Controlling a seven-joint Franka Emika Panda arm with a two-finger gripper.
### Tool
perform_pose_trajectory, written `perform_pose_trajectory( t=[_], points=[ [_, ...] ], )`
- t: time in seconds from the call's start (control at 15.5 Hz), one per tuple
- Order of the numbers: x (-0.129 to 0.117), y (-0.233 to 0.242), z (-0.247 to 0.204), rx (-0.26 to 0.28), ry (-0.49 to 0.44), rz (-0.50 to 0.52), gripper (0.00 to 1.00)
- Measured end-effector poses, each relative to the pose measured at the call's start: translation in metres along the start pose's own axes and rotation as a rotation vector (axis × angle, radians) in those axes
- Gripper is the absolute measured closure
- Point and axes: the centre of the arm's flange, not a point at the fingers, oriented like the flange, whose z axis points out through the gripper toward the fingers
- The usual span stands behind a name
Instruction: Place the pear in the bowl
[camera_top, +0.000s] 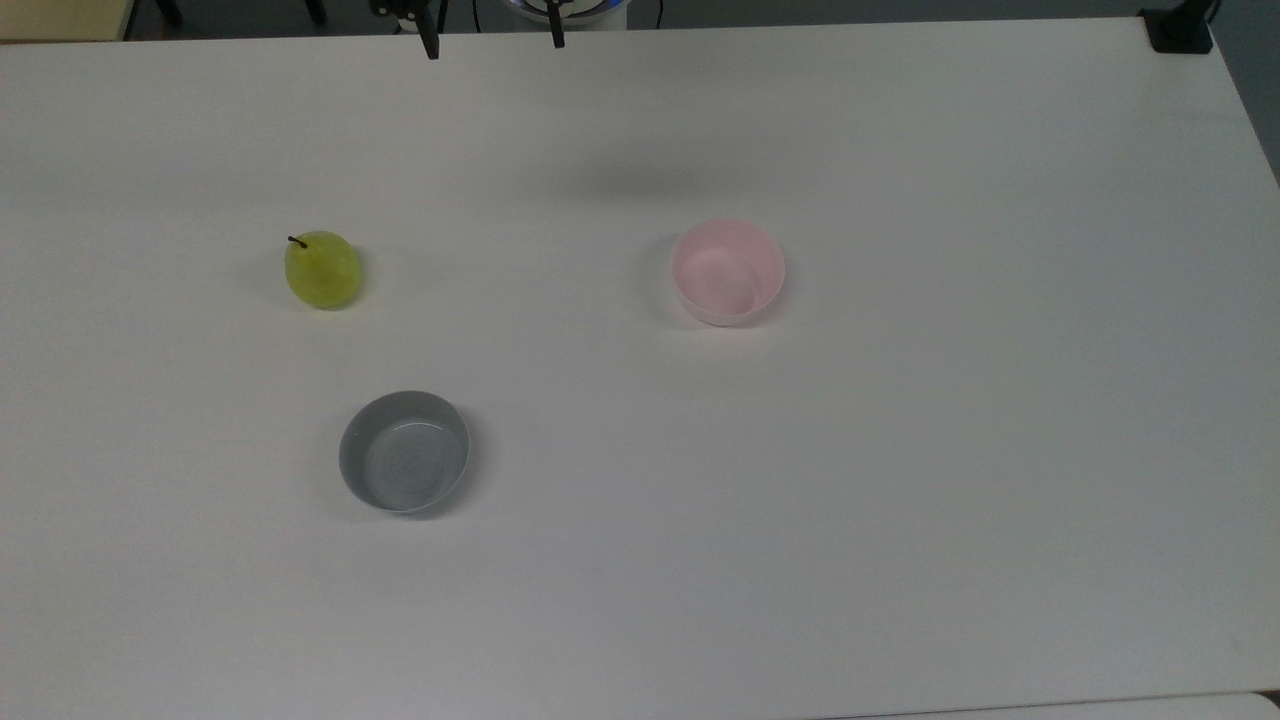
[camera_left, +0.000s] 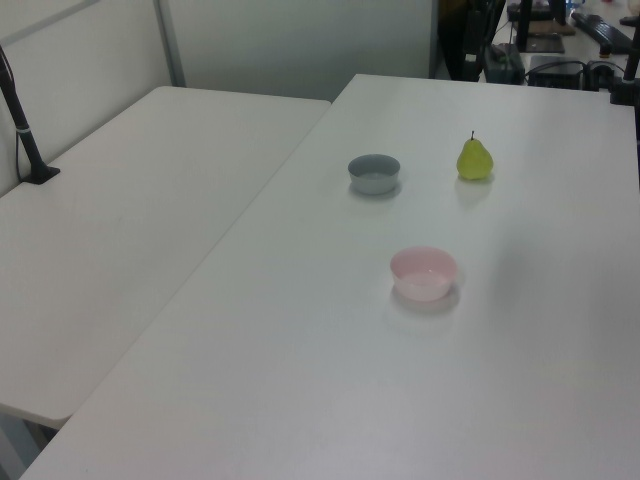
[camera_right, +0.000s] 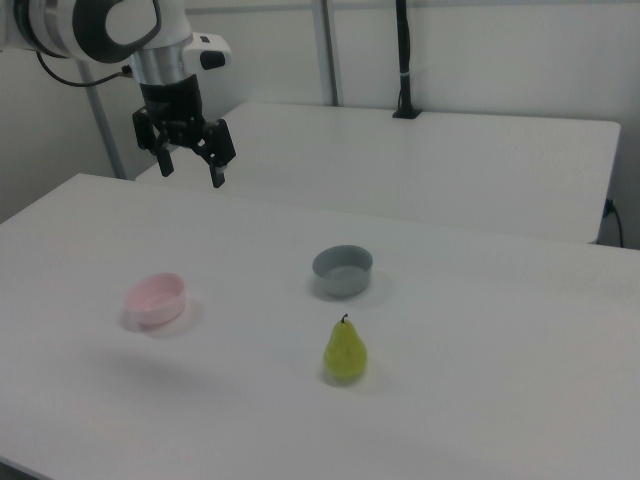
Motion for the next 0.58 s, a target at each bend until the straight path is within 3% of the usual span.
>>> perform_pose_trajectory(
  t=[0.58],
  points=[
    [-0.0003,0.003,-0.0002,0.0,0.0,0.005,0.0]
  ],
)
